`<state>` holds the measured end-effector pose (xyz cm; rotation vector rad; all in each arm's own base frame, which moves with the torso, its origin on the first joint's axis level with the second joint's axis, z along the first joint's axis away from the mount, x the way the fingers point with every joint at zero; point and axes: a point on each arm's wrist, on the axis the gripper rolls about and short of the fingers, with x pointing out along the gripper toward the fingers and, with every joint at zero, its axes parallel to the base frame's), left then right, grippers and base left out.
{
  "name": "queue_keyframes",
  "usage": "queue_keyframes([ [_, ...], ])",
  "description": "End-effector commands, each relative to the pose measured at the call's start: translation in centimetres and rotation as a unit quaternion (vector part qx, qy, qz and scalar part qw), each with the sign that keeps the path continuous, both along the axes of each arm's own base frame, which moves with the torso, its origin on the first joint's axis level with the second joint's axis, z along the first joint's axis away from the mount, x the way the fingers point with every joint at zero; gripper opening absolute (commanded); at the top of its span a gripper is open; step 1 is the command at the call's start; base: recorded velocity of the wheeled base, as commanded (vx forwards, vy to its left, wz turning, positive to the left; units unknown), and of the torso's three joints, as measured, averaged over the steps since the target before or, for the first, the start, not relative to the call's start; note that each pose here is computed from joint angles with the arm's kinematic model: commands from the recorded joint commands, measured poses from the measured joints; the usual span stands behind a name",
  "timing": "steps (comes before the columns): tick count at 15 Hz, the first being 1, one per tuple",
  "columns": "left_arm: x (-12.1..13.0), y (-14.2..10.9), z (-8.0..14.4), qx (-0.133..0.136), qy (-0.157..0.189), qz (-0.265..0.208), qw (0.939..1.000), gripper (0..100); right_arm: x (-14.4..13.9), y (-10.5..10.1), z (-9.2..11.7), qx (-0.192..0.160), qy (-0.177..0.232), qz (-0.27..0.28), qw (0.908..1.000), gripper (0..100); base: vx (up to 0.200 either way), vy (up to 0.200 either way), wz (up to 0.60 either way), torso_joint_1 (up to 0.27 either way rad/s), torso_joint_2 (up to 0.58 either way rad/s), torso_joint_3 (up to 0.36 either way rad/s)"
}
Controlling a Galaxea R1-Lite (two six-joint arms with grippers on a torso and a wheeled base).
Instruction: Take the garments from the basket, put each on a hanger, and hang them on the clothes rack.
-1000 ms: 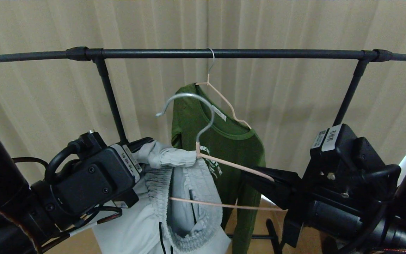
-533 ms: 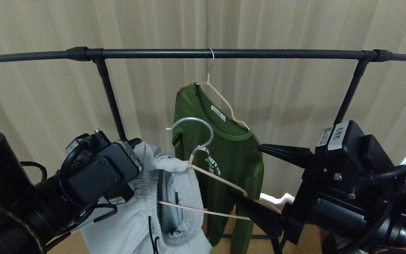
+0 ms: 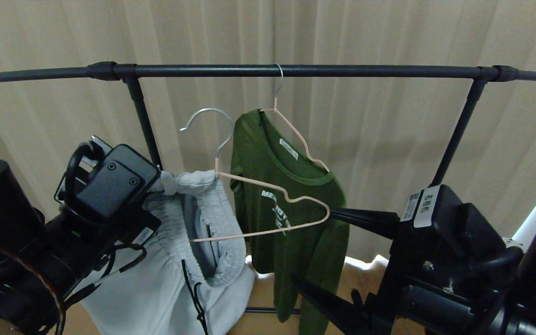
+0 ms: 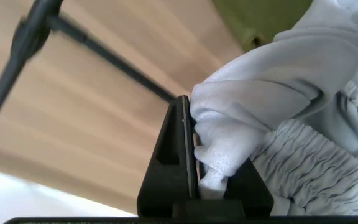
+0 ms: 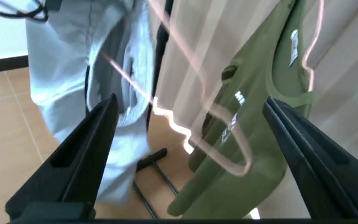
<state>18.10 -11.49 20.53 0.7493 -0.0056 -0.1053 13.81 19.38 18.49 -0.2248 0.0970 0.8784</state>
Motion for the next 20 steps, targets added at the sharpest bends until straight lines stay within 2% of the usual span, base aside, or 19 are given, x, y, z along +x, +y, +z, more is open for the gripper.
queue_keyframes([
  [1,0.6,-0.5,1.0,-0.032,-0.012,-0.002,0.9994,0,0.4,1.6,-1.7,-0.014,0.037,0.006,0.9992,100,0.0,0.0,0.0,0.0,0.0,0.0],
  [4,0.6,-1.2,2.2,-0.079,-0.025,-0.015,0.9965,0,0.7,2.8,-2.8,-0.005,0.082,0.003,0.9966,100,0.0,0.0,0.0,0.0,0.0,0.0],
  [6,0.2,-1.9,3.2,-0.105,-0.037,-0.034,0.9932,0,1.6,4.1,-3.0,0.021,0.112,-0.008,0.9934,100,0.0,0.0,0.0,0.0,0.0,0.0],
  [8,-0.4,-2.3,3.5,-0.112,-0.04,-0.048,0.9918,0,2.0,4.8,-2.4,0.049,0.129,-0.015,0.9903,100,0.0,0.0,0.0,0.0,0.0,0.0],
  [13,-1.4,-2.4,4.2,-0.121,-0.051,-0.067,0.9891,0,2.6,4.4,-2.2,0.056,0.126,-0.028,0.99,100,0.0,0.0,0.0,0.0,0.0,0.0],
  [14,-1.8,-2.5,4.4,-0.123,-0.053,-0.074,0.9883,0,3.0,4.2,-2.3,0.058,0.126,-0.035,0.9898,0,0.0,0.0,0.0,0.0,0.0,0.0],
  [20,-2.7,-2.8,4.6,-0.128,-0.055,-0.098,0.9854,0,3.8,3.8,-1.9,0.066,0.121,-0.05,0.9893,0,0.0,0.0,0.0,0.0,0.0,0.0],
])
